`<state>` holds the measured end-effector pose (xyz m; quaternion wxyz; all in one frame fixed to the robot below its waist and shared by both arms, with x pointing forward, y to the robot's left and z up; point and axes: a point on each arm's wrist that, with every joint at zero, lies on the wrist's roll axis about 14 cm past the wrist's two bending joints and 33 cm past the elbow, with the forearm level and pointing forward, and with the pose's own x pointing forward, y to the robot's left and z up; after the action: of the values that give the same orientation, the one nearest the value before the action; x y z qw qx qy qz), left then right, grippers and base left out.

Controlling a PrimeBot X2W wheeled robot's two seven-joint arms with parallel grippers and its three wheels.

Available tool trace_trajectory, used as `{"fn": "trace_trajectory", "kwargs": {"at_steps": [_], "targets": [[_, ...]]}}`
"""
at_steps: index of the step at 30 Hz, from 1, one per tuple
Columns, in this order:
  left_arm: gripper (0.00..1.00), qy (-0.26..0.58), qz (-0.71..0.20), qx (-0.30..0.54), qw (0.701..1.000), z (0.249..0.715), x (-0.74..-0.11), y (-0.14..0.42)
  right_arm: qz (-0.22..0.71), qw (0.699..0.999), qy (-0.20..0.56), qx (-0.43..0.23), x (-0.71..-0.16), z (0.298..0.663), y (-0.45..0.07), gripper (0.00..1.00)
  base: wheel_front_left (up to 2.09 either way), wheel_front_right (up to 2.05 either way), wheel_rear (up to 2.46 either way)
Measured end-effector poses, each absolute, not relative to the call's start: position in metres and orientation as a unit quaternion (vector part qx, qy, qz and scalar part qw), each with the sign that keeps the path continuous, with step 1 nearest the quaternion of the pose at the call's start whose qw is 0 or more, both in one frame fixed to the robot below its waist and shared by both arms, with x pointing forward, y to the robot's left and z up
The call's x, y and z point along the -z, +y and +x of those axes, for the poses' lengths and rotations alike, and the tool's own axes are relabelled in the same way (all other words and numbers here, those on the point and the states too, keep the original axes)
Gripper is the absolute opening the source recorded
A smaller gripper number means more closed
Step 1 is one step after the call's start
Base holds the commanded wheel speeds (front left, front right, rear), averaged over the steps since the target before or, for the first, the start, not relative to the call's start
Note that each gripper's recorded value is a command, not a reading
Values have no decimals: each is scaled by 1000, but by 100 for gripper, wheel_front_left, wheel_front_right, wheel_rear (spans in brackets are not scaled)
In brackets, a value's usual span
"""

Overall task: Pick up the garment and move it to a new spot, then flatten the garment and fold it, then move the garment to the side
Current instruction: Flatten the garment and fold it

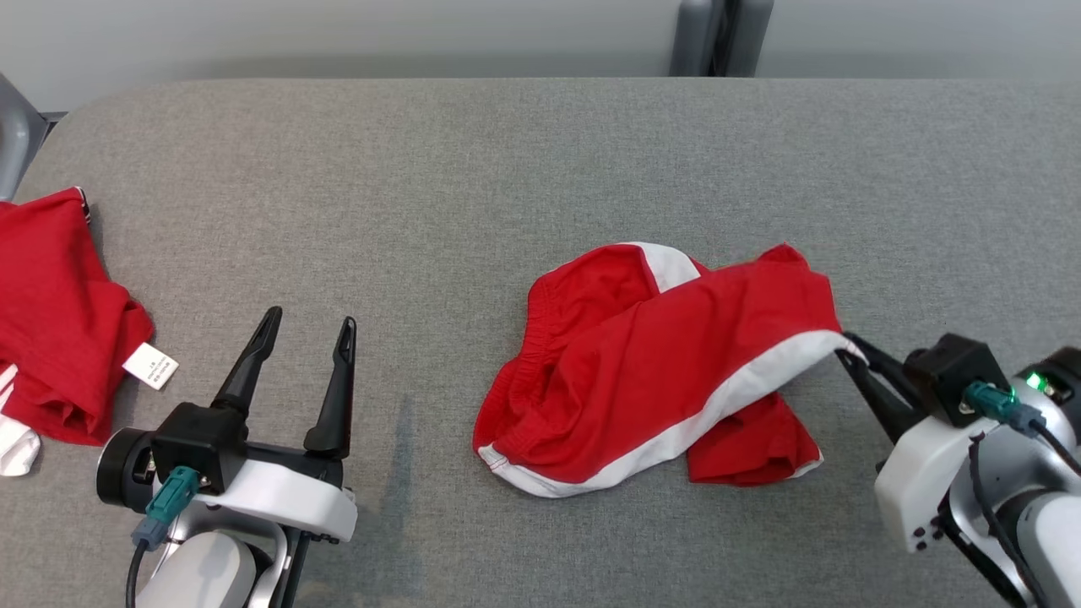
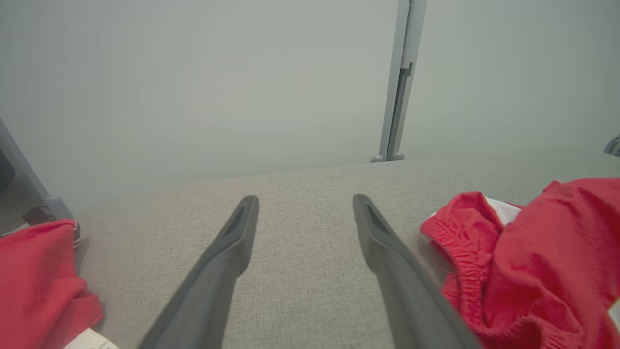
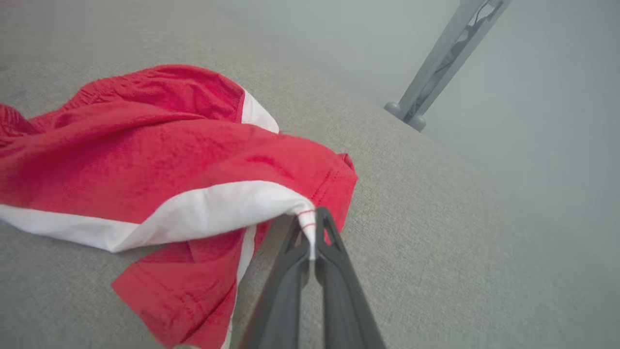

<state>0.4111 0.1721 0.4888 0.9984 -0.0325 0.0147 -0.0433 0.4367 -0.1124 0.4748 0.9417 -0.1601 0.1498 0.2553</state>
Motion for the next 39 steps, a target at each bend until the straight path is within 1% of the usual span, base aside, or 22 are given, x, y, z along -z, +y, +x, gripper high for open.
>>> {"fn": "trace_trajectory", "kwargs": {"at_steps": [3, 4, 5, 6, 12, 14, 16, 19, 24, 27, 30, 34, 39], "targets": [[100, 16, -34, 48, 998, 411, -488, 169, -133, 942, 186, -245, -454, 422, -118, 0, 0, 0, 0], [100, 17, -34, 50, 998, 411, -487, 168, -120, 943, 196, -241, -447, 418, -119, 15, 0, 0, 0], [100, 17, -34, 52, 998, 411, -487, 167, -111, 943, 203, -237, -441, 414, -120, 47, 0, 0, 0], [100, 18, -34, 52, 998, 411, -487, 167, -99, 946, 207, -230, -437, 412, -121, 100, 0, 0, 0], [100, 14, -29, 55, 998, 410, -490, 168, -41, 959, 221, -171, -418, 398, -140, 100, 0, 0, 0], [100, 13, -26, 53, 998, 408, -492, 169, -26, 964, 226, -139, -413, 386, -152, 100, 0, 0, 0], [100, 14, -25, 51, 998, 406, -492, 170, -14, 970, 214, -118, -418, 383, -159, 100, 0, 0, 0], [100, 10, -23, 48, 999, 405, -496, 172, 0, 981, 175, -81, -438, 386, -172, 100, 0, 0, 0], [100, 1, -22, 36, 999, 402, -504, 177, 20, 997, 67, -33, -494, 398, -190, 100, 0, 0, 0], [100, -8, -21, 29, 999, 400, -511, 181, 25, 999, 18, -31, -522, 404, -188, 100, 0, 0, 0], [100, -13, -22, 24, 999, 395, -515, 182, 32, 999, -7, -39, -539, 404, -181, 100, 0, 0, 0], [100, -17, -25, 18, 999, 385, -520, 183, 37, 998, -19, -53, -548, 399, -171, 100, 0, 0, 0], [100, -16, -29, 9, 999, 373, -522, 185, 46, 997, -12, -59, -544, 389, -166, 100, 0, 0, 0]]}}
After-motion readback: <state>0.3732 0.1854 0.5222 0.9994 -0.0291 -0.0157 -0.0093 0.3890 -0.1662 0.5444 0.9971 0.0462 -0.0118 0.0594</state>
